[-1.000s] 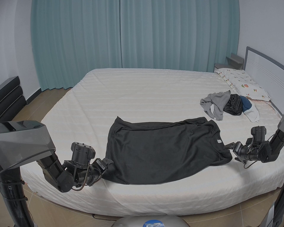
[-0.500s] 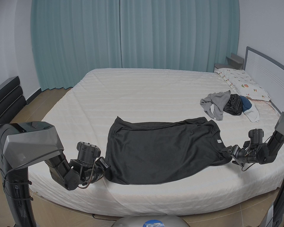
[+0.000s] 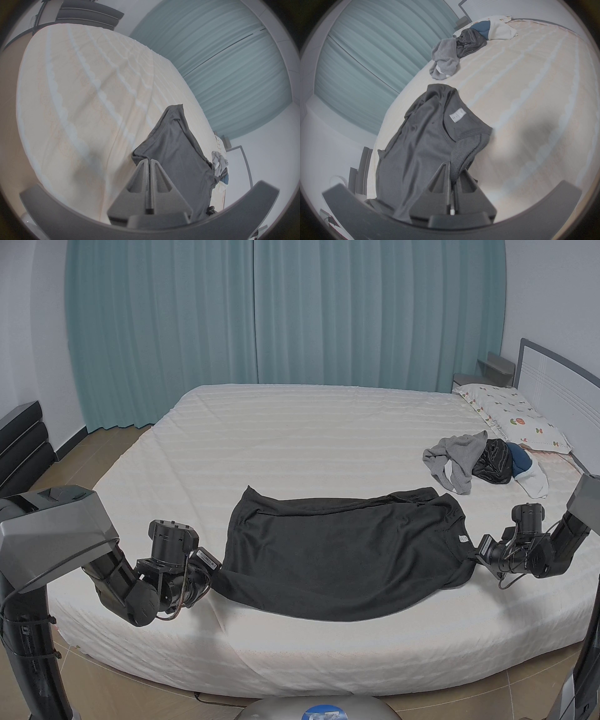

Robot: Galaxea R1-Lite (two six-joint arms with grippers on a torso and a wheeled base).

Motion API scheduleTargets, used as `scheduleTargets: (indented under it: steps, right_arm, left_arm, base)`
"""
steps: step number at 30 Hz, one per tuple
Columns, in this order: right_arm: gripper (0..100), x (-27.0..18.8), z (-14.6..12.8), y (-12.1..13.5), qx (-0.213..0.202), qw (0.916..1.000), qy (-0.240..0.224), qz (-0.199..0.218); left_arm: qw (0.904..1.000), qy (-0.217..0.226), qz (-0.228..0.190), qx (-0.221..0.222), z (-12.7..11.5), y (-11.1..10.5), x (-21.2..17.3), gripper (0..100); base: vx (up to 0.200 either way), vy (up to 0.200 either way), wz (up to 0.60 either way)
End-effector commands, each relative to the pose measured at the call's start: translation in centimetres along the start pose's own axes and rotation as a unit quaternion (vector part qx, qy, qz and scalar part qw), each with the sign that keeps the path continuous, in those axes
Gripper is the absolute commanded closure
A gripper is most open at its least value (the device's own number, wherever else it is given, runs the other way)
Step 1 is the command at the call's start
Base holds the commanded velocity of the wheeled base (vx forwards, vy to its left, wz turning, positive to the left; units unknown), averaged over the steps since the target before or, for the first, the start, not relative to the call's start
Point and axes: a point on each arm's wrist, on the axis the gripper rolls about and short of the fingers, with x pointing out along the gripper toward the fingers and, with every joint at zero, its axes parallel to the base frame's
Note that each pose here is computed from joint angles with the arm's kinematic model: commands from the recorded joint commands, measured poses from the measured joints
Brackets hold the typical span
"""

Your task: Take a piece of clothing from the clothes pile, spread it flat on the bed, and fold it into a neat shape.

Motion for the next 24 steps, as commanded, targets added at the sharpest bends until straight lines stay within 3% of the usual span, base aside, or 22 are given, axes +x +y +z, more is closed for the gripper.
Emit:
scheduleTargets:
  steps: [1, 11, 21, 22, 24]
  right_arm:
    - [100, 0.8, 1.8, 1.1, 0.013, 0.9993, -0.028, 0.02]
    - [100, 4.1, 5.2, 2.8, 0.041, 0.9953, -0.071, 0.051]
    - [100, 9.9, 5.4, 4.6, 0.029, 0.9912, -0.12, 0.048]
    - [0, 10.4, 5.3, 4.6, 0.028, 0.991, -0.122, 0.047]
    - [0, 11.1, 5.1, 4.6, 0.027, 0.9905, -0.127, 0.045]
  left_arm:
    - [0.9996, -0.022, -0.01, -0.014, 1.5, -0.5, 0.2, 100]
    - [0.9921, -0.092, -0.052, -0.068, 3.4, -1.0, 1.3, 100]
    - [0.9916, -0.098, -0.044, -0.072, 3.3, -0.2, 2.6, 100]
    - [0.9917, -0.097, -0.043, -0.072, 3.3, -0.1, 2.7, 100]
    - [0.992, -0.096, -0.04, -0.072, 3.2, 0.0, 2.8, 100]
  base:
    - [0.0, 0.0, 0.0]
    - [0.0, 0.0, 0.0]
    - [0.0, 0.0, 0.0]
    - [0.0, 0.0, 0.0]
    - [0.0, 0.0, 0.0]
